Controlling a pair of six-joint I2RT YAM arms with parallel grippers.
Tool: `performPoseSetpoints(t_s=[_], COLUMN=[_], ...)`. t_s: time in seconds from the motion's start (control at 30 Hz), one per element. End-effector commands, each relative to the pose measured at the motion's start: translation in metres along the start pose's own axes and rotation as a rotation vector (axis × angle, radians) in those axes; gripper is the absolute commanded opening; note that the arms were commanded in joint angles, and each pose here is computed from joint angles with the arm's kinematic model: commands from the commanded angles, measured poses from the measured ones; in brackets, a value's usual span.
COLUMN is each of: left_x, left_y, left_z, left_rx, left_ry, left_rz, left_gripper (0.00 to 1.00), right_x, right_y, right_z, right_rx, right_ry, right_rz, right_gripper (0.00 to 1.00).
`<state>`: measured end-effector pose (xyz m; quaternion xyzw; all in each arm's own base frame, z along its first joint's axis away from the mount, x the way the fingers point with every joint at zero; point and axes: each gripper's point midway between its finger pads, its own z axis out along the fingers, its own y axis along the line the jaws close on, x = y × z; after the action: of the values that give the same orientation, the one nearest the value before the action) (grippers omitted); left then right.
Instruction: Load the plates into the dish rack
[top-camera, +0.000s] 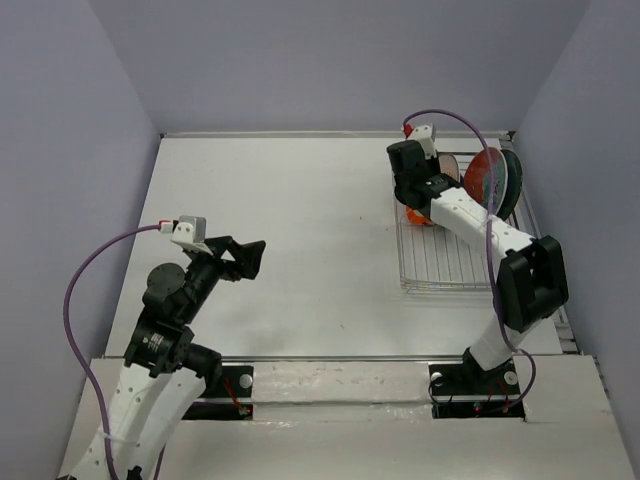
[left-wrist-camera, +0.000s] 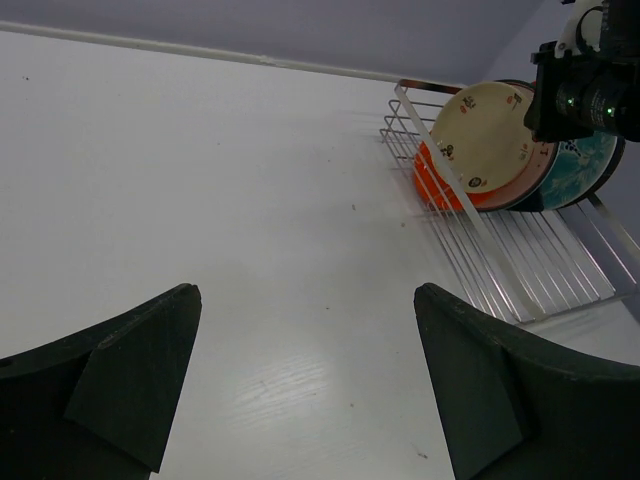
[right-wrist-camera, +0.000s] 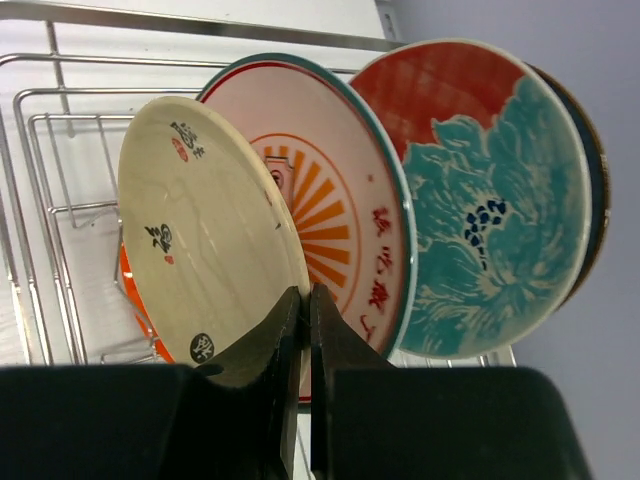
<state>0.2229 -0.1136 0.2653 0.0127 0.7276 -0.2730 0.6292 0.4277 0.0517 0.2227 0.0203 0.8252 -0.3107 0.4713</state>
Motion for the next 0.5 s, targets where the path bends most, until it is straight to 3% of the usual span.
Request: performPoseSetpoints(t_s=[0.0, 0.1, 0.17, 0.2, 0.3, 0.47], left_x=[-0.008, -0.006, -0.005, -0.005, -0.005, 0.003], left_y=[-0.007, -0.007, -0.006, -0.006, -0.005, 0.001], left_z=[0.003, 0.005, 0.006, 0.006, 0.007, 0.009], left_rx=[0.028, 0.026, 0.022, 0.019, 0.012, -0.014], left_ry=[-0.025, -0.012, -0.006, -0.007, 0.002, 0.034], left_rz=[-0.001, -0.002, 0.0, 0.0, -0.003, -0.001], left_gripper=[0.99, 0.99, 0.99, 0.99, 0.99, 0.99], right_x=[-0.013, -0.007, -0.008, -0.01, -0.031, -0.065], right_y=[0.015, 0.028, 0.032, 0.032, 0.027, 0.016], right_z=[0.006, 0.009, 0.006, 0.003, -0.021, -0.086], right_rx=[-0.037, -0.074, -0.112, -0.13, -0.254, -0.562], right_ry=[-0.004, 0.02, 0.023, 0.018, -0.027, -0.141], right_rz=[0.072, 0.074, 0.091, 0.104, 0.19, 0.348], right_gripper=[0.07, 0.1, 0.29, 0.52, 0.7, 0.79])
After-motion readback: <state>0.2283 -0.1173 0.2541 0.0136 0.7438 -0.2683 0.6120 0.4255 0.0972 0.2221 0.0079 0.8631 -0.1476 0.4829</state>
